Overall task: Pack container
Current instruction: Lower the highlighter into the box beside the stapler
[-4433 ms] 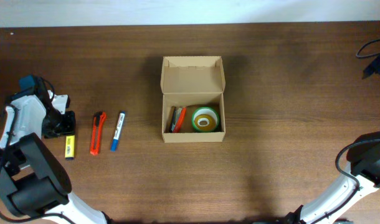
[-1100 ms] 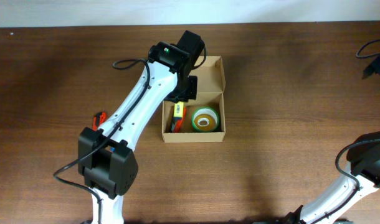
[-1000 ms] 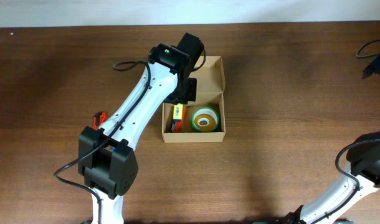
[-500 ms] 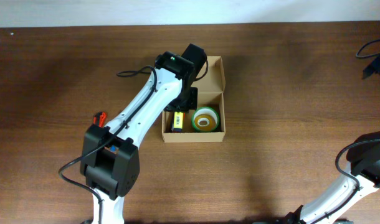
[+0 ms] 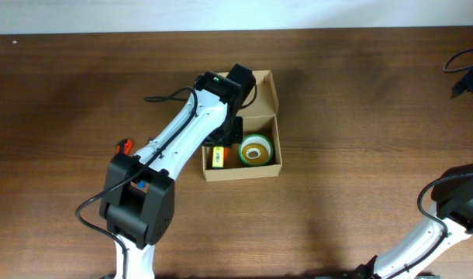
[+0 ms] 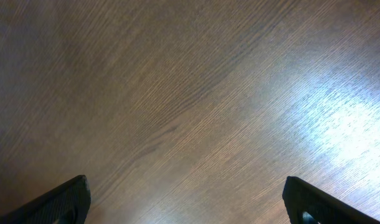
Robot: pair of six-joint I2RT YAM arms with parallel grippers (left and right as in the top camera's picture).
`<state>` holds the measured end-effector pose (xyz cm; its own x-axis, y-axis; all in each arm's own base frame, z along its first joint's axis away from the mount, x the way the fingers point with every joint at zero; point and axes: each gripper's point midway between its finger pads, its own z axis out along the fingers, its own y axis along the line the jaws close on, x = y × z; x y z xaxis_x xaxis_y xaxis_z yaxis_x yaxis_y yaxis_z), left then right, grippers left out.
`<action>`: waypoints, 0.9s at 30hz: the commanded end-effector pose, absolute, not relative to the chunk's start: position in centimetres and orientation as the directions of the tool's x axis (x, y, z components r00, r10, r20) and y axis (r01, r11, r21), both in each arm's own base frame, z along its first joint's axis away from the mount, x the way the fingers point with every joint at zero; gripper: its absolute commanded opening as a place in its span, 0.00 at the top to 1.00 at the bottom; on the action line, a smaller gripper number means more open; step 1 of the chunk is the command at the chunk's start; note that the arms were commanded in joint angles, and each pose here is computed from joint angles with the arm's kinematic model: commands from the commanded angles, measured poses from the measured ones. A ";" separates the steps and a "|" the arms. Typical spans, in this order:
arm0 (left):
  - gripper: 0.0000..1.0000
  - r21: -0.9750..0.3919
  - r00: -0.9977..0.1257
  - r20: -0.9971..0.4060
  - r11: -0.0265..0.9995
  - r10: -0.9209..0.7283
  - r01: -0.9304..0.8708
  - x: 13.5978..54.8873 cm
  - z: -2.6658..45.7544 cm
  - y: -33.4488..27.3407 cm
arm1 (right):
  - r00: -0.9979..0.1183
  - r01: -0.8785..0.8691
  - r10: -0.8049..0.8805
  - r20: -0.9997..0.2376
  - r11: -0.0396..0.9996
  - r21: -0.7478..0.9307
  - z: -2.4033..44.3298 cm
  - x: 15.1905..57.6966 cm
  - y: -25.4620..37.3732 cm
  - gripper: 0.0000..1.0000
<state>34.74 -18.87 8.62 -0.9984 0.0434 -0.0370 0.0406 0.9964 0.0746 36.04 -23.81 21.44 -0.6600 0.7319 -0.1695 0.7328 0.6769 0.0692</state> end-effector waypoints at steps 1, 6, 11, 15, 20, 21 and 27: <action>0.98 0.106 -0.999 -0.039 0.994 0.028 0.024 34.8 8.3 -18.3 | -0.654 0.734 0.731 -0.195 0.676 0.070 22.5 35.7 -23.8 0.01; 0.98 0.118 -0.999 -0.045 0.993 0.010 0.005 34.8 8.3 -18.1 | -0.654 0.734 0.731 -0.195 0.676 0.070 22.5 35.7 -23.8 0.01; 0.98 0.120 -0.999 -0.042 0.993 -0.008 -0.013 34.7 8.2 -18.0 | -0.654 0.734 0.731 -0.195 0.676 0.070 22.5 35.7 -23.8 0.01; 0.98 0.126 -0.999 -0.034 0.992 -0.016 -0.020 34.5 8.1 -17.9 | -0.654 0.734 0.731 -0.195 0.676 0.070 22.5 35.7 -23.8 0.01; 0.98 0.139 -0.999 -0.012 0.990 -0.032 -0.033 33.9 7.4 -17.4 | -0.654 0.734 0.731 -0.195 0.676 0.070 22.5 35.7 -23.8 0.01; 0.98 0.142 -0.999 -0.008 0.989 -0.035 -0.035 33.8 7.3 -17.3 | -0.654 0.734 0.731 -0.195 0.676 0.070 22.5 35.7 -23.8 0.01; 0.98 0.149 -0.998 0.007 0.987 -0.065 -0.064 33.8 6.3 -16.0 | -0.654 0.734 0.731 -0.195 0.676 0.070 22.5 35.7 -23.8 0.01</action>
<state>33.84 -17.14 6.96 -0.9996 -0.0269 -0.0038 -0.0271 0.9918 0.1253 36.04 -23.81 21.44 -0.6597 0.7322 -0.1694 0.7331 0.6766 0.0693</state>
